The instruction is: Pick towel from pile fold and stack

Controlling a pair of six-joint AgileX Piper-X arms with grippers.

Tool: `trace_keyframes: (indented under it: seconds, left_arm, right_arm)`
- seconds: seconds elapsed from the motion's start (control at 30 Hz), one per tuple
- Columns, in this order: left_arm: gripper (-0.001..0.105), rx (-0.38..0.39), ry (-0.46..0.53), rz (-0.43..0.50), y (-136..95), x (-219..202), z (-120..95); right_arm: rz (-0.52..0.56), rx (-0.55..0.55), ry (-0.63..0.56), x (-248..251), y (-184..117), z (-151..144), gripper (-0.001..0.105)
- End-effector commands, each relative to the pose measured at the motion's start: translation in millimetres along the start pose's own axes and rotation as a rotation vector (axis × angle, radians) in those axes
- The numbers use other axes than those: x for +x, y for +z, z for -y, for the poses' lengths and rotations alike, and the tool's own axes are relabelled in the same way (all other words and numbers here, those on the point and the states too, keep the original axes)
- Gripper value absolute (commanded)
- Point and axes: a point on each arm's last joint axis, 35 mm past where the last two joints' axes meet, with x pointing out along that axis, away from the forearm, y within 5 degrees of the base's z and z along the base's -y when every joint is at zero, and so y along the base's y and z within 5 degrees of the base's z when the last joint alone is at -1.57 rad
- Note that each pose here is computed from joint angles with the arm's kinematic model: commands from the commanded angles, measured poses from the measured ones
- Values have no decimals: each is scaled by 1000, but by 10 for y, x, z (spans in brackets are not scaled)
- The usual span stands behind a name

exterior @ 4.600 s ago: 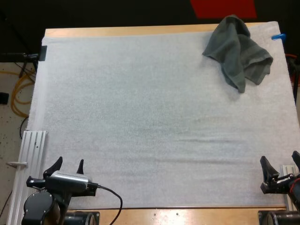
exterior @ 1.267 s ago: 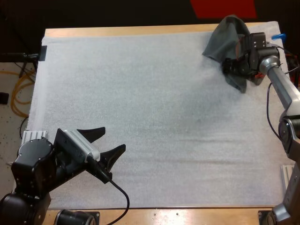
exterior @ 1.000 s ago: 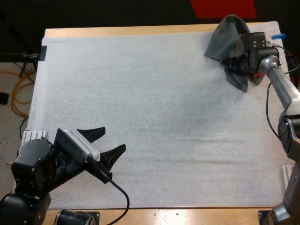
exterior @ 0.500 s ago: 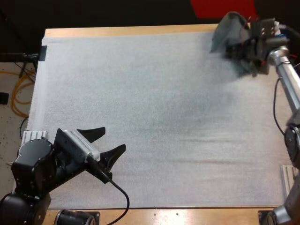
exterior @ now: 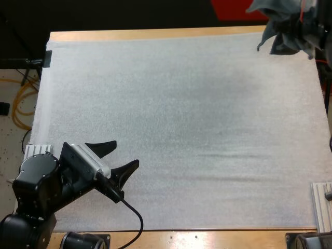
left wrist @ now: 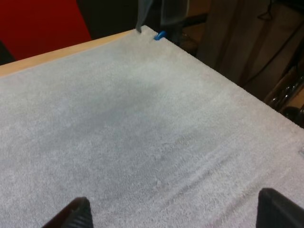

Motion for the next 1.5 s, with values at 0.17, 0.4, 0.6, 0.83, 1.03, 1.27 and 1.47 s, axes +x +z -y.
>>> trace_keyframes:
  seconds: [0.17,0.4,0.6,0.83,1.03,1.27,1.47]
  left_arm:
    - [68,0,-10,10,22,-7,15]
    - [68,-35,20,-40,-44,-8,-2]
    - [68,-72,129,-94,-123,-16,-45]
    - [68,-82,137,-113,-166,-47,-34]
    - [68,-63,133,-85,-193,-127,15]
    - [68,-53,130,-71,-200,-162,37]
    - [68,-53,130,-72,-200,-162,37]
  right_arm:
    - [-52,-15,41,-636,-30,-24,0]
    - [-155,-35,161,-883,-146,-219,0]
    - [-243,-125,278,-804,-273,-672,0]
    - [-303,-117,373,-386,-615,-1284,0]
    - [-304,-177,461,-148,-765,-1825,0]
    - [-254,-279,568,-190,-820,-2397,36]
    - [-234,-360,624,-409,-770,-2522,86]
